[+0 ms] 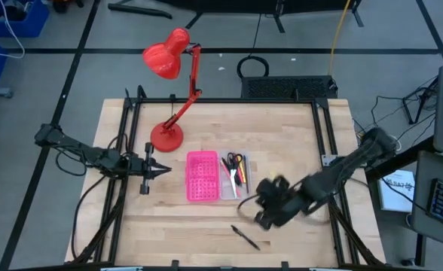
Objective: Pick & place school supplies into a supply box
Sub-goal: Put the black pen into the pink supply box
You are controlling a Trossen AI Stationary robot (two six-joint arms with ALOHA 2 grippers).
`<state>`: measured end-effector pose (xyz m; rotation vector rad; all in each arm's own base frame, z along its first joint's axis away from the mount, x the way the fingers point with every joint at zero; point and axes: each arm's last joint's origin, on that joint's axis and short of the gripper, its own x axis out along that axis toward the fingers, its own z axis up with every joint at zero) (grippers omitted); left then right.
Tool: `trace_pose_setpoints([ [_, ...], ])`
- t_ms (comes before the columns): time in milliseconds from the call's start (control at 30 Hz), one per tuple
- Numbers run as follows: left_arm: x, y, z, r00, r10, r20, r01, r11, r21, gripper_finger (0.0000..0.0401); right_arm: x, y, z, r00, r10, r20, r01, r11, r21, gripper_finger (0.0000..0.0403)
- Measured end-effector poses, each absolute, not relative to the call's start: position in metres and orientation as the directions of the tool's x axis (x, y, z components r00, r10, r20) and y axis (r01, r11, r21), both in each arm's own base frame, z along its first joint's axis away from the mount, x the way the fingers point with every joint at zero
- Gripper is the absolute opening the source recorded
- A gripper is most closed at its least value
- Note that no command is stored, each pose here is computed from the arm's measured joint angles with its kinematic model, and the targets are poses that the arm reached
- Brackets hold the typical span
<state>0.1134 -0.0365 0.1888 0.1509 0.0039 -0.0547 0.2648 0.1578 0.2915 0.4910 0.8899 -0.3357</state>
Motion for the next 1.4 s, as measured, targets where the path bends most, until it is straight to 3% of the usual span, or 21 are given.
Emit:
trace_pose_setpoints([
  [167,0.114,-0.037,0.188,0.998,-0.061,-0.014,0.063,0.987,0.151,0.0026,0.296,0.201,0.271,0.363,-0.034,-0.931,0.592,0.78,0.202,0.0],
  [400,0.114,-0.037,0.188,0.998,-0.061,-0.012,0.062,0.988,0.14,0.0026,0.324,0.245,0.235,0.313,0.017,-0.95,0.611,0.762,0.215,0.002],
  [533,0.114,-0.037,0.188,0.998,-0.061,-0.012,0.062,0.984,0.165,0.0026,0.328,0.259,0.221,0.298,0.072,-0.952,0.603,0.759,0.246,0.0078],
  [767,0.114,-0.037,0.188,0.998,-0.061,-0.012,0.062,0.976,0.207,0.0026,0.337,0.27,0.198,0.298,0.113,-0.948,0.563,0.781,0.27,0.0218],
  [867,0.114,-0.037,0.188,0.998,-0.061,-0.011,0.062,0.976,0.208,0.0026,0.339,0.272,0.183,0.267,0.089,-0.96,0.566,0.792,0.231,0.0242],
  [1033,0.114,-0.037,0.188,0.998,-0.061,-0.012,0.062,0.977,0.205,0.0026,0.34,0.272,0.16,0.204,0.038,-0.978,0.563,0.813,0.149,0.0229],
  [1400,0.114,-0.037,0.188,0.998,-0.061,-0.012,0.062,0.983,0.174,0.0026,0.337,0.261,0.119,0.042,-0.092,-0.995,0.584,0.81,-0.051,0.0151],
])
